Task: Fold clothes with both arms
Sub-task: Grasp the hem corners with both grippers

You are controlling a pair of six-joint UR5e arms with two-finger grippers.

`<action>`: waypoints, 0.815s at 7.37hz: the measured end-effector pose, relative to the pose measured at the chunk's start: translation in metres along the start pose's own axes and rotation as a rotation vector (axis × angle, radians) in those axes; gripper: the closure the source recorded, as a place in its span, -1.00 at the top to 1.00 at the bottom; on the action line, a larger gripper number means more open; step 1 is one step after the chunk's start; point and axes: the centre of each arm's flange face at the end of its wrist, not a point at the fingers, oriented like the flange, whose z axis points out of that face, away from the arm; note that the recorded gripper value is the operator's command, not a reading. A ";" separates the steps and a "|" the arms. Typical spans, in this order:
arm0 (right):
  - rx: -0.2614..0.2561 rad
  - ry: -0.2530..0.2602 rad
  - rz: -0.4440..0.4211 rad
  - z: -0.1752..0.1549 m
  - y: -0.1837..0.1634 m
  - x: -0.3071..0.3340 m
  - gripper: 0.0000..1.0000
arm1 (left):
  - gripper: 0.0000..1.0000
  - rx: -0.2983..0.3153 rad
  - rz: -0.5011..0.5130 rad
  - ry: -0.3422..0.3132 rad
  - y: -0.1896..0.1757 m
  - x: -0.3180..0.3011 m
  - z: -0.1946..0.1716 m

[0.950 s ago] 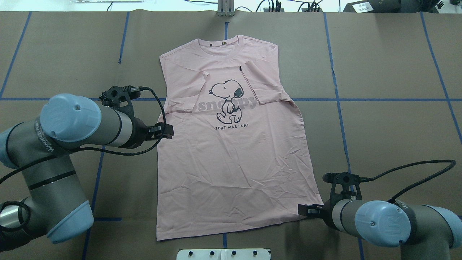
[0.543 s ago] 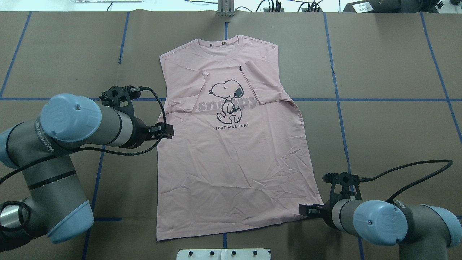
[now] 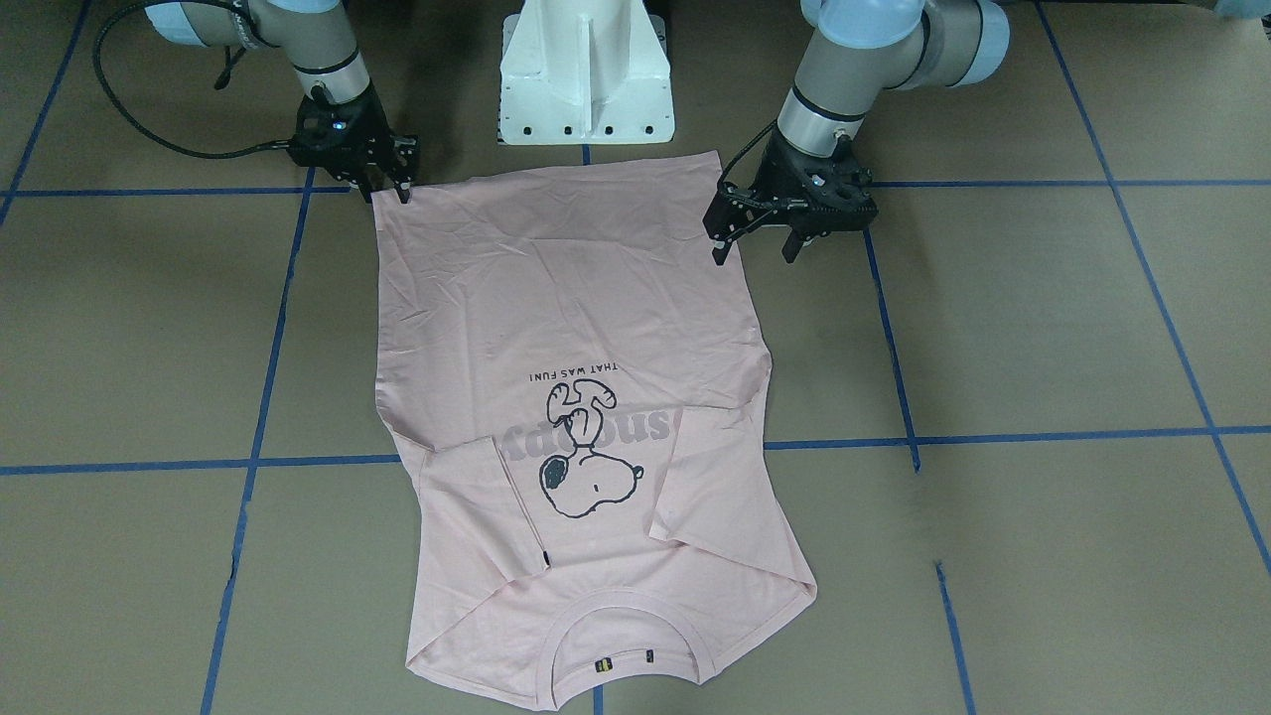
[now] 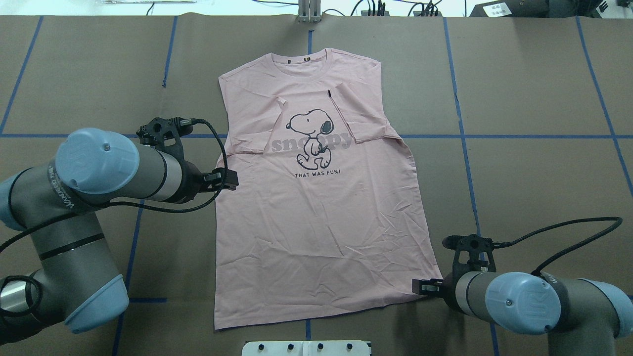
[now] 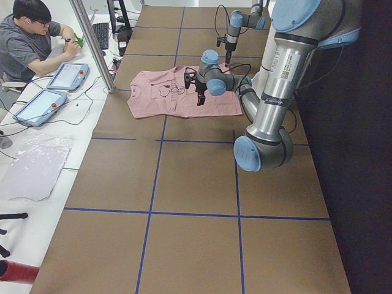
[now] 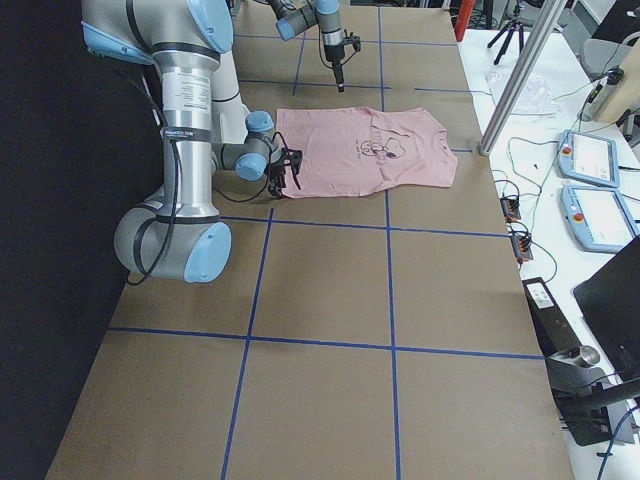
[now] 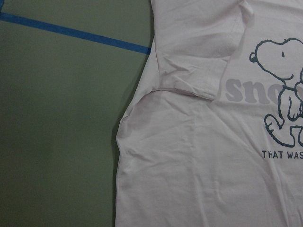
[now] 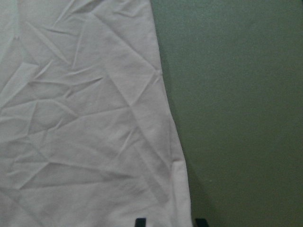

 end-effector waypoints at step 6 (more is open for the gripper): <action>0.030 -0.029 0.025 -0.019 -0.013 -0.001 -1.00 | 1.00 -0.021 -0.029 -0.010 0.014 -0.006 0.005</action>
